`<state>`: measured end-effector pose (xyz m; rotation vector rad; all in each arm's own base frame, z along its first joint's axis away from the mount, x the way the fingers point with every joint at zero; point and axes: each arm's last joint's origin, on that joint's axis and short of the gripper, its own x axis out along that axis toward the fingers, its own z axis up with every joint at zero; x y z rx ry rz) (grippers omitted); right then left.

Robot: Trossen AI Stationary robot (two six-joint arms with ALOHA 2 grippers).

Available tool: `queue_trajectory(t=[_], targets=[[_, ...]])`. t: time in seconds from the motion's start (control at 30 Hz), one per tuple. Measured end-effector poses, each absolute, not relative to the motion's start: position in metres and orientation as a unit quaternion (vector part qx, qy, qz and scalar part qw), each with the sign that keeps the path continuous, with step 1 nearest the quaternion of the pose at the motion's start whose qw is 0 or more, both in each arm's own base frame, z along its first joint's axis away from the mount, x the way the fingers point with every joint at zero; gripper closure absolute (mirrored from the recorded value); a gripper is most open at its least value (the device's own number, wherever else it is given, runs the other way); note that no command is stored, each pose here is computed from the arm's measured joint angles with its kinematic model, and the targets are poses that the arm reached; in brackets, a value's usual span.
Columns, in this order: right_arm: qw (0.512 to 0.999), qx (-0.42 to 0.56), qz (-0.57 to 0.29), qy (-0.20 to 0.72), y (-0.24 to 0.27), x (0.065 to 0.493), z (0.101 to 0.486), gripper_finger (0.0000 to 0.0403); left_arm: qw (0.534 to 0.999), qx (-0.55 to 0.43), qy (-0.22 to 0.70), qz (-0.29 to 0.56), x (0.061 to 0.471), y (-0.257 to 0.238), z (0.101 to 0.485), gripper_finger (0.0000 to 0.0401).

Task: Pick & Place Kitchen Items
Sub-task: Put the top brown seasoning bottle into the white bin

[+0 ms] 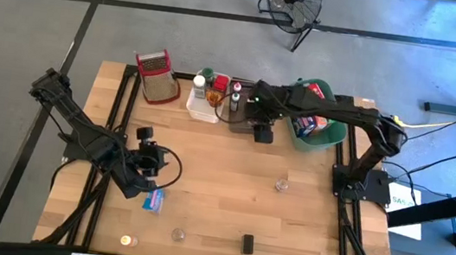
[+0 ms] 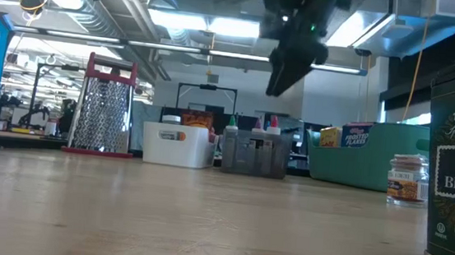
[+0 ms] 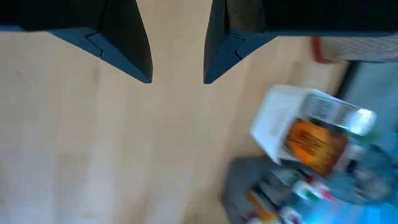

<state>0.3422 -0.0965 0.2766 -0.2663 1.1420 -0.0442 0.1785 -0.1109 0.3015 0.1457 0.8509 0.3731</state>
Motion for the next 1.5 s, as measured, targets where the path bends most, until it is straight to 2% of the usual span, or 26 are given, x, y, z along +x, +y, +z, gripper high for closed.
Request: queue_trajectory(t=[0.33,0.8,1.0,1.13,1.27,1.5], targets=[[0.842,-0.161,0.048,0.513,-0.025,0.336,0.299,0.0135,0.886,0.034,0.435,0.157,0.177,-0.113,0.3,0.0262],[0.814,-0.141,0.118,0.551,0.073,0.309,0.303,0.0135,0.888,0.04,0.426,0.166,0.178,-0.112,0.301,0.0262],[0.767,-0.046,0.036,0.639,0.077,0.289,0.298,0.0134,0.889,0.045,0.423,0.168,0.178,-0.112,0.301,0.0262],[0.729,-0.029,-0.016,0.684,0.073,0.278,0.291,0.0134,0.89,0.046,0.422,0.169,0.178,-0.112,0.301,0.0262],[0.705,-0.027,-0.031,0.709,0.07,0.27,0.278,0.0134,0.89,0.047,0.422,0.169,0.178,-0.112,0.301,0.0262],[0.699,-0.011,-0.005,0.715,0.069,0.262,0.253,0.0134,0.889,0.059,0.424,0.164,0.178,-0.112,0.301,0.0262]])
